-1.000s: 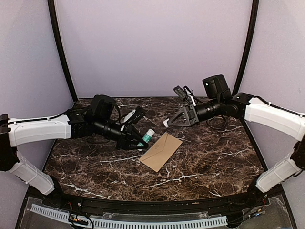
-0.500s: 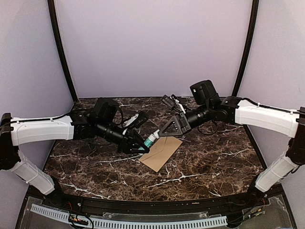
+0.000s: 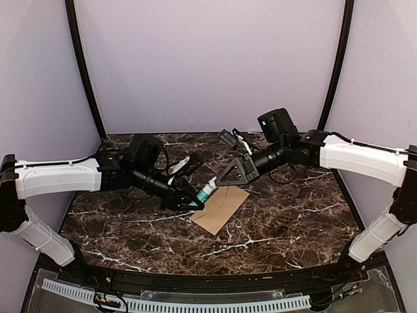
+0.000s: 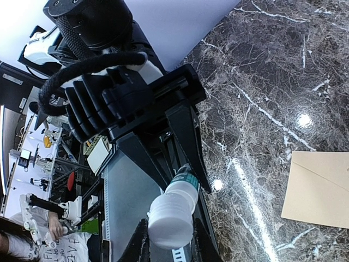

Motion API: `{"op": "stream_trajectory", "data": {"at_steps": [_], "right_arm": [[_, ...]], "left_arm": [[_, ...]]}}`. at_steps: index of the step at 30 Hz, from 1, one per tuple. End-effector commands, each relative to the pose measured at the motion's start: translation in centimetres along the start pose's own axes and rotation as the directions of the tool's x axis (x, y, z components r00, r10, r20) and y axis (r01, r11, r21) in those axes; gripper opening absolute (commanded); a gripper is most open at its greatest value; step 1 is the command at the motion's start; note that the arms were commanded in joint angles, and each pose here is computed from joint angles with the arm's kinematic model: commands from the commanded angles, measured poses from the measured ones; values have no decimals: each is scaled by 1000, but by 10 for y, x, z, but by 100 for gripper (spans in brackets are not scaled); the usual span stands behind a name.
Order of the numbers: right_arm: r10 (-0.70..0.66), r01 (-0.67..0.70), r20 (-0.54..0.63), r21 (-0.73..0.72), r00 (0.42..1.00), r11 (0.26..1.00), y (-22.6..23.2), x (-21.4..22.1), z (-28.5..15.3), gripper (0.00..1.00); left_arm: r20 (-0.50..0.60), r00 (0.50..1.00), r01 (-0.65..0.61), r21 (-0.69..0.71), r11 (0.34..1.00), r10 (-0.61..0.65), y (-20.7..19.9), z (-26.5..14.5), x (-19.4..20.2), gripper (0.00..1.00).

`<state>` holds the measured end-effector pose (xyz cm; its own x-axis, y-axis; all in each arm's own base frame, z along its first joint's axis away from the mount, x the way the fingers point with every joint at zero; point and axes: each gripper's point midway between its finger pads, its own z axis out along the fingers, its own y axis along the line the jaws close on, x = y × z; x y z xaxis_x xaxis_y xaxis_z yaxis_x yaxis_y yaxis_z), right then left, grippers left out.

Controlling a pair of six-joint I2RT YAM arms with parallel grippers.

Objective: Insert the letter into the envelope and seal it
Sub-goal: Close the solid glue cap on the solid glue.

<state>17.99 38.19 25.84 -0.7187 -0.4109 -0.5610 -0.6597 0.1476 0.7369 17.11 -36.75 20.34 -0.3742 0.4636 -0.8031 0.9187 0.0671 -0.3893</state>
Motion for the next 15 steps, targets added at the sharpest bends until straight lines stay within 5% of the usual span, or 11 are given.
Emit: {"op": "stream_trajectory", "data": {"at_steps": [1,15], "right_arm": [[-63,61,41,43,997,997,10,-14,-16,0],[-22,22,20,22,1000,1000,-1,-2,-9,0]], "left_arm": [[11,999,-32,10,999,32,-6,-3,-9,0],[23,999,-36,17,999,36,-8,-4,-12,0]]}}
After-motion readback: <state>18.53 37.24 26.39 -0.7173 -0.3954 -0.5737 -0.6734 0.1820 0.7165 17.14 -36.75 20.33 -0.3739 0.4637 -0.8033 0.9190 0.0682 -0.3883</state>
